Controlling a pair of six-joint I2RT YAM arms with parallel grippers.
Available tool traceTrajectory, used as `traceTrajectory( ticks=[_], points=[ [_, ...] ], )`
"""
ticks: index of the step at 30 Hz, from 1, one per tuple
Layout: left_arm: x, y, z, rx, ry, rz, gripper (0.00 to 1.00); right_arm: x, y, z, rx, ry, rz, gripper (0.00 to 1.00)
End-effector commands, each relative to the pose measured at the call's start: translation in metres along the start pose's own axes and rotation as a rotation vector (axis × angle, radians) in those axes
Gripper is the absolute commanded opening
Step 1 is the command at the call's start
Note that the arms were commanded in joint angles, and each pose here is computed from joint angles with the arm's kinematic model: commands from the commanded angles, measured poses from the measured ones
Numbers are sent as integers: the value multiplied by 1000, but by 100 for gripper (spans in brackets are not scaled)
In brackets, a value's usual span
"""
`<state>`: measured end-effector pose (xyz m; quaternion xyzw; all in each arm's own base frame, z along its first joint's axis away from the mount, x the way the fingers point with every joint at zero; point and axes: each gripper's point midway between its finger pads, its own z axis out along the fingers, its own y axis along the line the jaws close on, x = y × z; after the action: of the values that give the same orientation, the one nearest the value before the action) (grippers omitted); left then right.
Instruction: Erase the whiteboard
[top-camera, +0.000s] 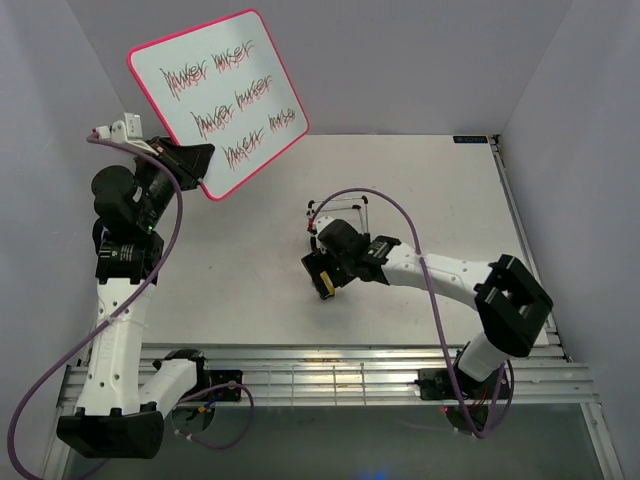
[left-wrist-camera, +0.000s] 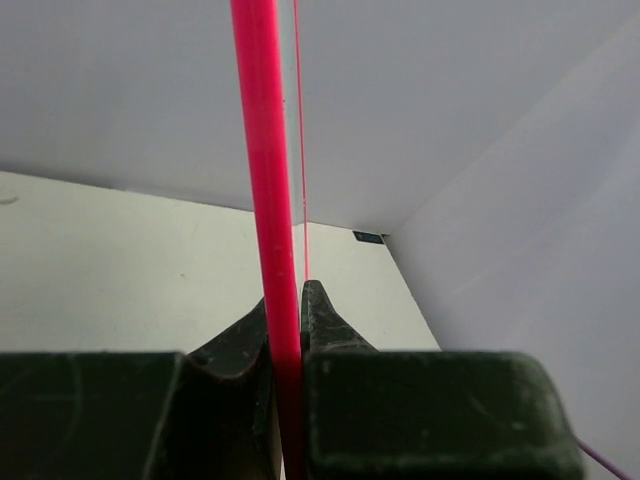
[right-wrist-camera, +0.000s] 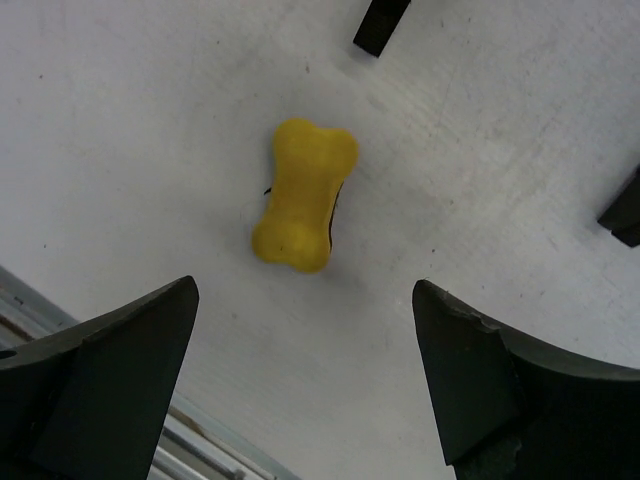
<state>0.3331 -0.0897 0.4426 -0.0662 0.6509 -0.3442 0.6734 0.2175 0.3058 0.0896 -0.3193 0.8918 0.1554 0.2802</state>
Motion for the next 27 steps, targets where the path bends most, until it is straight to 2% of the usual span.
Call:
traceTrajectory(
  ticks=[1, 5, 9, 12, 17, 19, 25, 27],
  points=[
    [-34, -9, -18, -57, -97, 60, 0, -42, -1, 13, 50, -83, -13, 93],
    [-31, -9, -24, -70, -81, 84, 0, -34, -3, 46, 79, -16, -19, 85],
    [-29, -10, -27, -78, -71, 121, 0, -22, -1, 64, 73, 29, -5, 71],
    [-26, -7, -28, -98, -59, 146, 0, -10, 0, 72, 65, 61, 4, 65],
    [-18, -5, -30, -108, -39, 170, 0, -4, -2, 74, 73, 73, 11, 61],
    [-12, -2, -29, -108, -22, 171, 0, -1, -1, 75, 70, 81, 13, 56],
    [6, 5, -27, -99, 28, 168, 0, -2, 1, 73, 78, 78, 4, 53],
    [9, 6, -27, -99, 37, 169, 0, -1, 1, 72, 81, 82, 0, 49]
  ],
)
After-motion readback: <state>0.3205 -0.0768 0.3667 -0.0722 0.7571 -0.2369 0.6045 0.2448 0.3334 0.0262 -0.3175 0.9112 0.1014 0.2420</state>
